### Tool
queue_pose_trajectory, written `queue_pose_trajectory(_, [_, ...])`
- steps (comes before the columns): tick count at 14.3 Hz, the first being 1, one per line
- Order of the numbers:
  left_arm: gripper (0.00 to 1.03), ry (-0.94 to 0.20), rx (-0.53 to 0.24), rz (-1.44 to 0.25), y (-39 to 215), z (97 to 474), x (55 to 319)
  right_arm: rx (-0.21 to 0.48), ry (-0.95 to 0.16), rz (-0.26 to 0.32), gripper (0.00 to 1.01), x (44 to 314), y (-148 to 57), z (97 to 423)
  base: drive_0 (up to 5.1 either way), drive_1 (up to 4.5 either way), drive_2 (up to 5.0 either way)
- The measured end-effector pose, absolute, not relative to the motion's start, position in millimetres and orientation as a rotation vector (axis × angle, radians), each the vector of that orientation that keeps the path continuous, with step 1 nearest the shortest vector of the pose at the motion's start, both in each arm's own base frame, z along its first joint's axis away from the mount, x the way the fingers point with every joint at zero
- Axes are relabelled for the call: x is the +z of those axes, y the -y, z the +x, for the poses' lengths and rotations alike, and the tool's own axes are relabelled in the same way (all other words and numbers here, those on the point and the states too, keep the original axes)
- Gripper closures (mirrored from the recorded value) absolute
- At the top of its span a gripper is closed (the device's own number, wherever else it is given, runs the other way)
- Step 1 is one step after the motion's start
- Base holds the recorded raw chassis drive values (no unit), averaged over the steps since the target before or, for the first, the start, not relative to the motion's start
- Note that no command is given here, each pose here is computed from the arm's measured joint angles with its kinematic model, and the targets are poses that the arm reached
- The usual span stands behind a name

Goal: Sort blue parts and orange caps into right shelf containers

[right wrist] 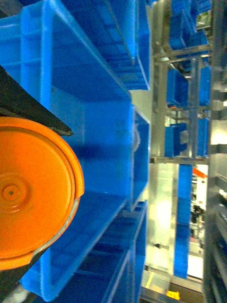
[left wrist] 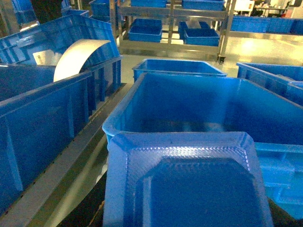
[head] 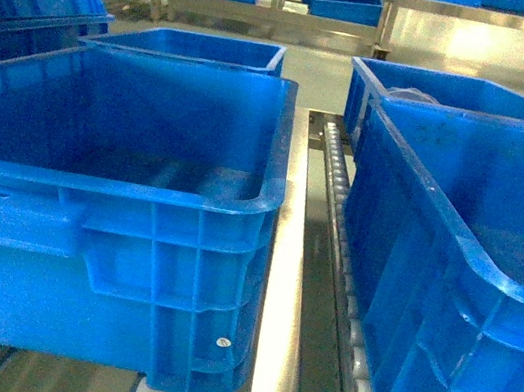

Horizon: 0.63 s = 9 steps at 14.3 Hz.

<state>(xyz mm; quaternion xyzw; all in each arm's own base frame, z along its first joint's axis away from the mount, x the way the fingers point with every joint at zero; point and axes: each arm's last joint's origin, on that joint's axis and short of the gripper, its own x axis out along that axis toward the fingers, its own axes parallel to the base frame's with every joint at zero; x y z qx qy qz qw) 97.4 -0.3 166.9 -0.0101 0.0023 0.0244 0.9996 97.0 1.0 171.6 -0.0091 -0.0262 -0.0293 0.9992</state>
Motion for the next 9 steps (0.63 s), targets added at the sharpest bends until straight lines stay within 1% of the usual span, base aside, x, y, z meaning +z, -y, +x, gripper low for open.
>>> queue_pose_trajectory(1, [0.60, -0.003, 0.052, -0.027, 1, 97, 167, -0.101, 0.086, -0.030, 0.56, 175, -2, 97, 0.0, 0.00, 0.0])
queue_pose_trajectory(2, [0.60, -0.002, 0.052, -0.034, 1, 97, 167, -0.128, 0.076, -0.039, 0.56, 174, -1, 97, 0.0, 0.00, 0.0])
queue_pose_trajectory(3, [0.60, 0.002, 0.051, -0.040, 1, 98, 168, -0.129, 0.095, -0.039, 0.56, 176, -2, 96, 0.0, 0.00, 0.0])
queue_pose_trajectory(4, [0.60, 0.020, 0.039, -0.046, 4, 100, 170, -0.111, 0.093, -0.038, 0.56, 176, -4, 97, 0.0, 0.00, 0.0])
queue_pose_trajectory(5, [0.60, 0.029, 0.009, -0.048, 8, 105, 176, -0.087, 0.069, -0.042, 0.56, 175, -6, 99, 0.0, 0.00, 0.0])
queue_pose_trajectory(6, [0.60, 0.050, -0.021, -0.051, 13, 114, 186, -0.065, 0.087, -0.039, 0.56, 178, -7, 102, 0.0, 0.00, 0.0])
queue_pose_trajectory(7, [0.60, 0.089, -0.055, -0.059, 18, 127, 201, -0.043, 0.105, -0.031, 0.56, 187, -7, 111, 0.0, 0.00, 0.0])
queue_pose_trajectory(8, [0.60, 0.117, -0.084, -0.069, 23, 146, 215, -0.027, 0.119, -0.016, 0.56, 197, -6, 126, 0.0, 0.00, 0.0])
queue_pose_trajectory(9, [0.60, 0.126, -0.102, -0.084, 27, 175, 227, -0.020, 0.125, -0.013, 0.56, 205, -7, 145, 0.0, 0.00, 0.0])
